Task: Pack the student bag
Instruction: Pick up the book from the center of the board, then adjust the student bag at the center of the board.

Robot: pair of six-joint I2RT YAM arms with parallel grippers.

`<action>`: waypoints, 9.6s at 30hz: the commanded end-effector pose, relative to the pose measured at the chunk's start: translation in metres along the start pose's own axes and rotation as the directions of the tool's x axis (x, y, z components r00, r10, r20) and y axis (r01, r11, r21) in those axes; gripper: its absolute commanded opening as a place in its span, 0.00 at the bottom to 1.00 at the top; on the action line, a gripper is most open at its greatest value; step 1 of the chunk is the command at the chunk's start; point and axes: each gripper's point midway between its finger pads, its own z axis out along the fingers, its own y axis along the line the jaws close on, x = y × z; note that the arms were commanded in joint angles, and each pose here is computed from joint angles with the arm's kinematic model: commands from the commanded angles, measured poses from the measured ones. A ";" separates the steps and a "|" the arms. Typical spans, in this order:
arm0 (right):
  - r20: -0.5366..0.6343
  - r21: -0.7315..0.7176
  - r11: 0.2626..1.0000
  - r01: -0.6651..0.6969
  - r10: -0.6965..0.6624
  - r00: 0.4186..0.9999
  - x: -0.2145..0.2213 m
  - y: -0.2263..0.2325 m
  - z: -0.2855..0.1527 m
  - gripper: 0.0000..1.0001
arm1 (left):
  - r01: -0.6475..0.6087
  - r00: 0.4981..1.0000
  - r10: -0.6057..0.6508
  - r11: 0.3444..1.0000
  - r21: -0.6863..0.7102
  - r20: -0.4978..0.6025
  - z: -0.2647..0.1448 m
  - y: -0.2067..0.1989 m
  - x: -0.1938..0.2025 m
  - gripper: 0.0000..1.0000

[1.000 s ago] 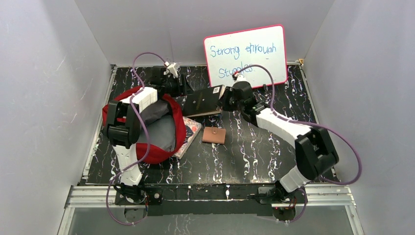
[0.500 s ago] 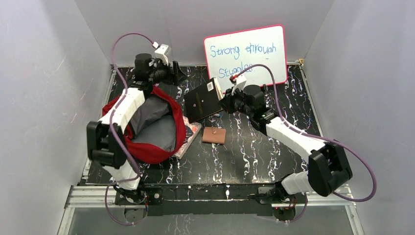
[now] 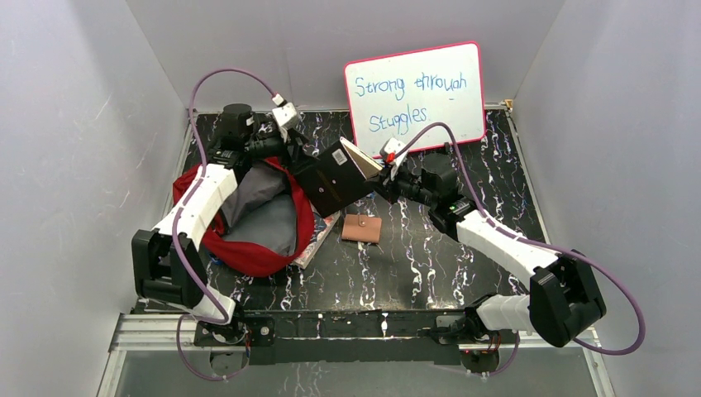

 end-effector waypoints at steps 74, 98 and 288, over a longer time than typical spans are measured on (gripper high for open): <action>0.362 0.099 -0.011 -0.995 0.932 0.026 -0.064 -0.003 -0.055 0.74 | -0.849 0.490 0.860 0.508 -0.149 0.140 0.022 -0.118 -0.036 0.00; 0.319 0.159 -0.187 -0.969 0.939 -0.129 -0.017 0.003 -0.046 0.87 | -0.927 0.251 0.966 0.223 -0.303 -0.057 0.027 -0.124 -0.027 0.00; 0.610 0.418 0.326 -0.848 0.592 0.527 -0.039 -0.106 -0.142 0.00 | -0.019 0.694 -0.627 0.475 -0.880 -0.354 -0.123 0.038 0.128 0.59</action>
